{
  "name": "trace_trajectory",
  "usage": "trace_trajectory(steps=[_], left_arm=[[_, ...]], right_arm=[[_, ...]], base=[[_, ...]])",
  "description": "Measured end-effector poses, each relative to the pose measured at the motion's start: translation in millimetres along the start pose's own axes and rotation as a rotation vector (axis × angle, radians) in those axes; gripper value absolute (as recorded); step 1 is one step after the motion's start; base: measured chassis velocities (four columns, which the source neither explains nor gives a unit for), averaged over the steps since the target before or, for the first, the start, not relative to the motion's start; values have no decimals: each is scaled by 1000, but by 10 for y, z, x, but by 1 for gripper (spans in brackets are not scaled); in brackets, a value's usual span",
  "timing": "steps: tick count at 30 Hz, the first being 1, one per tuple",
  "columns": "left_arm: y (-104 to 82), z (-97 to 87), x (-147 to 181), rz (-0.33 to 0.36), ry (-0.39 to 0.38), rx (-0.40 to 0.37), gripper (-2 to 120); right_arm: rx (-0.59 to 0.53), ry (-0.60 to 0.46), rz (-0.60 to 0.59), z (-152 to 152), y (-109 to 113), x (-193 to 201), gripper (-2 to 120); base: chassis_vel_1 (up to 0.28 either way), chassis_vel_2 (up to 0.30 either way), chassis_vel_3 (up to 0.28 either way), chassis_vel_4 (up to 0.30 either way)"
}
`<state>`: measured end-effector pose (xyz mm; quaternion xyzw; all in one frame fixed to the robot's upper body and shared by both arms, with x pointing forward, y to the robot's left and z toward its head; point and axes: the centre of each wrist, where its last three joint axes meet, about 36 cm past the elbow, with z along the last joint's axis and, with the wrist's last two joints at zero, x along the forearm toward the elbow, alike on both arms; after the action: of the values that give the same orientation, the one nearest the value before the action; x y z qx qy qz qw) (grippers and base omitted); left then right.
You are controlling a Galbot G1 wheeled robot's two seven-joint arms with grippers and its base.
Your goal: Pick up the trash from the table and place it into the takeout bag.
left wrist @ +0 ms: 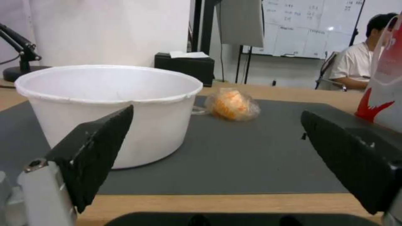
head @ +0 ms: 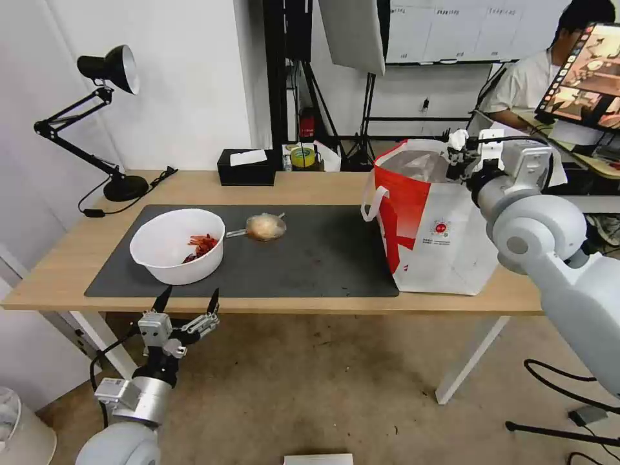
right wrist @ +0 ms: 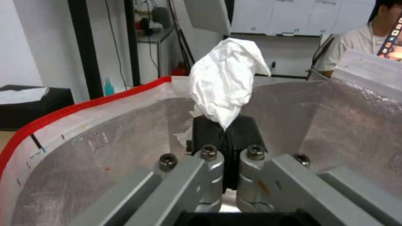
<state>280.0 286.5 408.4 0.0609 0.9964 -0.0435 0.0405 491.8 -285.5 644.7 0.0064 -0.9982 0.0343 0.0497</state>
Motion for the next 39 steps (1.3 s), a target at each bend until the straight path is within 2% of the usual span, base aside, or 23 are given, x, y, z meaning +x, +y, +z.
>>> trace_trajectory(steps=[2,3,5,7,9,10,14,16,19,20,22,24,26,28,30,32,35,37,39], left_arm=[[-4,-4,-2,1,-1,1,100],[-4,-4,-2,1,-1,1,100],[-4,-9,-3,2,-3,0,100],[-3,-13,-4,2,-3,0,100],[3,-28,-8,3,-7,-2,100],[3,-28,-8,3,-7,-2,100],[7,-38,-8,3,-8,-3,100],[7,-38,-7,3,-8,-3,100],[7,-40,-10,3,-9,-3,100],[7,-40,-10,3,-9,-3,100],[3,-42,-21,4,-10,-1,100],[5,-43,-28,4,-11,-1,100],[10,-37,-34,2,-11,-2,100],[11,-36,-35,2,-11,-2,100],[13,-28,-35,-1,-10,-1,100],[14,-27,-35,-1,-10,-1,100],[15,-24,-35,-6,-11,1,100],[15,-21,-34,-7,-11,1,100],[14,-15,-33,-10,-11,2,100]], right_arm=[[2,0,-6,6,-21,5,7],[2,0,-6,6,-21,5,7],[8,-1,-7,13,-32,12,19],[12,-2,-6,18,-33,14,22],[24,-7,-3,31,-33,15,32],[24,-7,-3,31,-33,15,32],[27,-7,-3,43,-28,12,51],[27,-7,-3,47,-27,10,53],[27,-3,-2,65,-28,4,67],[27,-3,-2,65,-28,4,67],[27,-4,-9,77,-31,-1,80],[24,-16,-16,80,-28,-1,84],[11,-69,-28,101,-11,-2,93],[5,-85,-34,108,-4,-2,95],[-41,-175,-105,150,49,8,100],[-51,-194,-128,161,65,13,100],[-74,-270,-272,233,168,85,100],[-70,-280,-295,258,181,97,100],[-63,-301,-373,352,204,139,100]], base=[[0,0,0,0],[0,0,0,0],[0,0,0,0],[0,0,0,0],[0,0,0,0],[0,0,0,0],[0,0,0,0],[0,0,0,0],[0,0,0,0],[0,0,0,0],[0,0,0,0],[0,0,0,0],[0,0,0,0],[0,0,0,0],[0,0,0,0],[0,0,0,0],[0,0,0,0],[0,0,0,0],[0,0,0,0]])
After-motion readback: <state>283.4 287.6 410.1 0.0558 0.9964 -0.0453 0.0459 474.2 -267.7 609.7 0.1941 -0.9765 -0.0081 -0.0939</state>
